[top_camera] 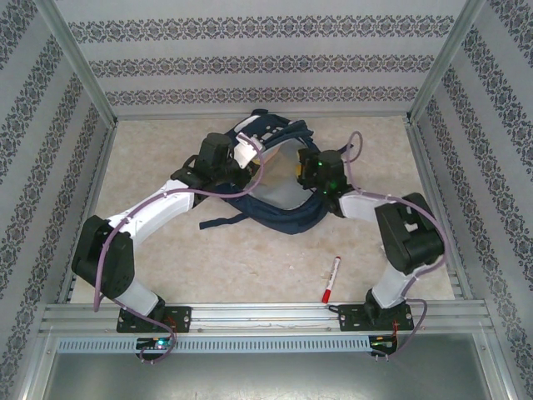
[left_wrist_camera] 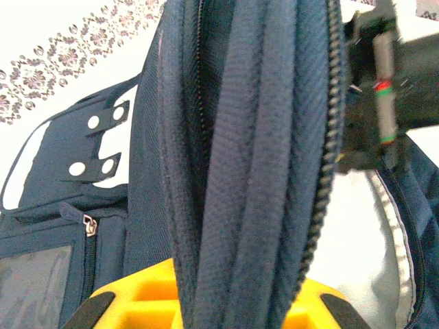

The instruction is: Pack books, pencil case, and school supplies into a backpack

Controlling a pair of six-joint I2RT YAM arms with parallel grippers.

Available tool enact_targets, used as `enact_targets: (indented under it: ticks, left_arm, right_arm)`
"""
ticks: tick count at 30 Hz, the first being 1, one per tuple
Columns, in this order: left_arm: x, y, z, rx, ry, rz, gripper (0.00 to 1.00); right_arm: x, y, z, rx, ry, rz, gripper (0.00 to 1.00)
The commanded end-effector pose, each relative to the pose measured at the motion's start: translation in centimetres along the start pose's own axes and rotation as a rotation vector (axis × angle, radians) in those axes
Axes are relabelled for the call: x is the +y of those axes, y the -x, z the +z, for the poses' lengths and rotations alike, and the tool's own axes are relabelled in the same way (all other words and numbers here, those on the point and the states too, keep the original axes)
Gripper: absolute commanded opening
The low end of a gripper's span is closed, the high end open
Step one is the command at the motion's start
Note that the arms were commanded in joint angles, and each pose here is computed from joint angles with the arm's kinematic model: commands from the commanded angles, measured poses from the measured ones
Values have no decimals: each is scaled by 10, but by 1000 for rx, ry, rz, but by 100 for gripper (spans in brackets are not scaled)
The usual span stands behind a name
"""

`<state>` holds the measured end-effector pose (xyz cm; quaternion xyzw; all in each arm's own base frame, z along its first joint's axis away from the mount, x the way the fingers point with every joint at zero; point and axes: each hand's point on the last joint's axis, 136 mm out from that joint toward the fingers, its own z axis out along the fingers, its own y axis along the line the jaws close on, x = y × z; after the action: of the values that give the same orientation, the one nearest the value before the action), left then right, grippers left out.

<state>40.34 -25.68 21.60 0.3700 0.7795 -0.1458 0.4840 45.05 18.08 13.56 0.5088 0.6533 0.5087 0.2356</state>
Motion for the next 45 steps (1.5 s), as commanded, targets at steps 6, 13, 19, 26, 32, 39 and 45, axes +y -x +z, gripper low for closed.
enact_targets:
  ticks: [6,13,19,26,32,39,45]
  left_arm:
    - [-10,-37,7,57,-47,116,15]
    - [-40,-34,-13,86,-179,50,51]
    - [-50,-28,-70,124,-179,48,69]
    - [51,-65,-131,263,229,-276,100]
    - [157,-185,-180,608,645,-910,100]
    - [171,-276,-173,764,723,-1312,100]
    - [148,-323,-153,794,698,-1448,100]
  right_arm:
    - [-44,34,-84,36,-218,-221,51]
    - [-52,69,-151,-63,-336,-400,51]
    - [-13,47,-173,27,-413,-771,51]
    - [17,-6,-155,159,-436,-1164,52]
    - [17,-95,-119,384,-370,-1421,53]
    - [-8,-166,-98,568,-319,-1523,53]
    - [-28,-209,-95,677,-262,-1556,53]
